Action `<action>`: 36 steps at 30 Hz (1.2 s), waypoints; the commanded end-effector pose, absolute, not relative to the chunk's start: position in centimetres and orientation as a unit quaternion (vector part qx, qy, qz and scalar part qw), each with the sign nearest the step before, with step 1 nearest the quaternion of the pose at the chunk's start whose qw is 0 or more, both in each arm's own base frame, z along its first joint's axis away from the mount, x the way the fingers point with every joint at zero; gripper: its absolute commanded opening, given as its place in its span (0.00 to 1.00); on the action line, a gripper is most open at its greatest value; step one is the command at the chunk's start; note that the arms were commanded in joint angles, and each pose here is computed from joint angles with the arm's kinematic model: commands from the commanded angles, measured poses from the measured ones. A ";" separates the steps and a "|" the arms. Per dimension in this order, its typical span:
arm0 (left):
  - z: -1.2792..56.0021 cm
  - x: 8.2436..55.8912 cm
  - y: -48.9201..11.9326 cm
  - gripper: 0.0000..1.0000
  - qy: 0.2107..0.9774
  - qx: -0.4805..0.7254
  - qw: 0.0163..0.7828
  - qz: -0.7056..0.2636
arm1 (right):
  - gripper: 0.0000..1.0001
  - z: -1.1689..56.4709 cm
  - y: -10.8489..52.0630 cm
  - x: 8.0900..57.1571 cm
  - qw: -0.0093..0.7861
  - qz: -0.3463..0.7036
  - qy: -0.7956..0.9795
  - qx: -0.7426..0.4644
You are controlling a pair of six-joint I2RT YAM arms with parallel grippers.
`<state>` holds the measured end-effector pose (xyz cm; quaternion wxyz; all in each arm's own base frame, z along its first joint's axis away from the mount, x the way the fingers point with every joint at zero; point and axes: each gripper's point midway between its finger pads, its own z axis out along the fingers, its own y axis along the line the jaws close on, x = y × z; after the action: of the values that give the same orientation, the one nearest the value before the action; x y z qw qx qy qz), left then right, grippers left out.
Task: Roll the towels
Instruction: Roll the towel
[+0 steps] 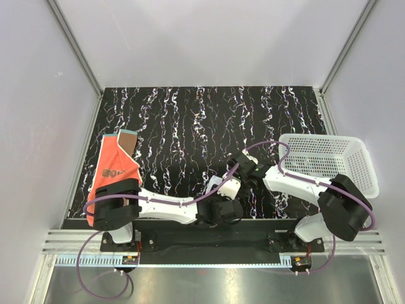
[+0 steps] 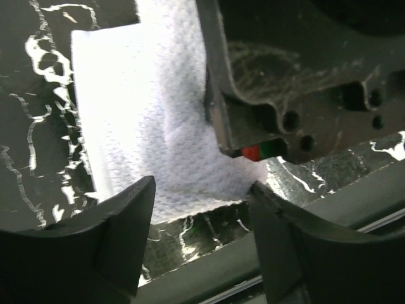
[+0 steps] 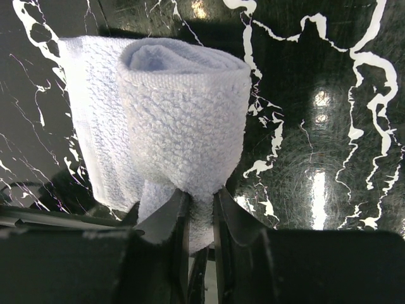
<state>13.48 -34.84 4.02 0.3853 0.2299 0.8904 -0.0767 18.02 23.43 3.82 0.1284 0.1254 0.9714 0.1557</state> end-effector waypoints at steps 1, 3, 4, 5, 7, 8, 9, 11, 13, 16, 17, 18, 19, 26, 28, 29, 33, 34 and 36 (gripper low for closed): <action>4.3 13.3 -37.5 0.55 0.879 0.230 0.397 -0.131 | 0.15 4.2 24.4 17.9 0.126 0.168 0.971 0.116; 4.1 13.2 -37.5 0.41 0.878 0.232 0.395 -0.139 | 0.15 4.4 24.9 17.7 0.119 0.181 0.970 0.113; 4.2 13.2 -37.8 0.35 0.876 0.230 0.397 -0.147 | 0.15 4.4 25.0 17.7 0.119 0.184 0.969 0.113; 4.3 13.2 -37.8 0.29 0.876 0.229 0.398 -0.149 | 0.15 4.4 25.1 17.7 0.117 0.186 0.969 0.113; 4.3 13.2 -37.6 0.13 0.876 0.227 0.399 -0.150 | 0.15 4.6 25.3 17.6 0.116 0.191 0.968 0.114; 4.3 13.1 -37.6 0.08 0.875 0.229 0.397 -0.153 | 0.15 4.7 25.3 17.7 0.117 0.194 0.967 0.116; 4.3 13.0 -37.6 0.04 0.875 0.230 0.395 -0.156 | 0.15 4.9 25.3 17.6 0.118 0.197 0.966 0.116; 4.1 12.9 -37.4 0.00 0.879 0.230 0.385 -0.166 | 0.16 5.1 25.5 17.7 0.123 0.206 0.964 0.118; 4.2 12.6 -37.6 0.00 0.878 0.225 0.379 -0.187 | 0.32 5.9 25.8 18.0 0.134 0.224 0.957 0.122; 4.1 12.5 -36.8 0.00 0.881 0.206 0.365 -0.219 | 0.58 7.1 25.4 18.6 0.154 0.221 0.955 0.124; 3.9 12.0 -36.1 0.00 0.884 0.200 0.353 -0.232 | 0.59 7.5 25.2 18.9 0.165 0.216 0.954 0.125; 3.8 11.9 -35.7 0.00 0.884 0.197 0.348 -0.241 | 0.61 7.8 24.5 19.1 0.175 0.202 0.955 0.128; 4.1 11.9 -36.0 0.00 0.880 0.187 0.349 -0.262 | 0.63 8.6 24.6 19.7 0.186 0.203 0.953 0.125; 4.2 11.8 -33.8 0.00 0.869 0.092 0.297 -0.385 | 0.70 11.6 23.0 22.0 0.226 0.217 0.940 0.136; 4.0 12.0 -33.0 0.00 0.862 0.060 0.282 -0.416 | 0.70 12.4 23.2 22.3 0.238 0.240 0.931 0.135; 3.8 12.0 -32.7 0.00 0.861 0.051 0.279 -0.422 | 0.70 12.5 23.5 22.1 0.236 0.253 0.929 0.130; 3.5 12.4 -31.6 0.00 0.853 -0.001 0.260 -0.453 | 0.70 11.7 24.4 21.2 0.230 0.307 0.914 0.135; 3.1 12.2 -31.4 0.00 0.854 -0.005 0.250 -0.457 | 0.70 11.5 24.7 20.8 0.223 0.320 0.911 0.135; 3.2 12.3 -31.2 0.00 0.845 -0.027 0.240 -0.477 | 0.70 10.3 25.0 20.5 0.219 0.340 0.904 0.142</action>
<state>12.98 -31.03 2.85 0.2730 0.0022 0.8588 -0.4335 20.60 23.72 10.32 0.2229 0.1373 0.9204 0.2902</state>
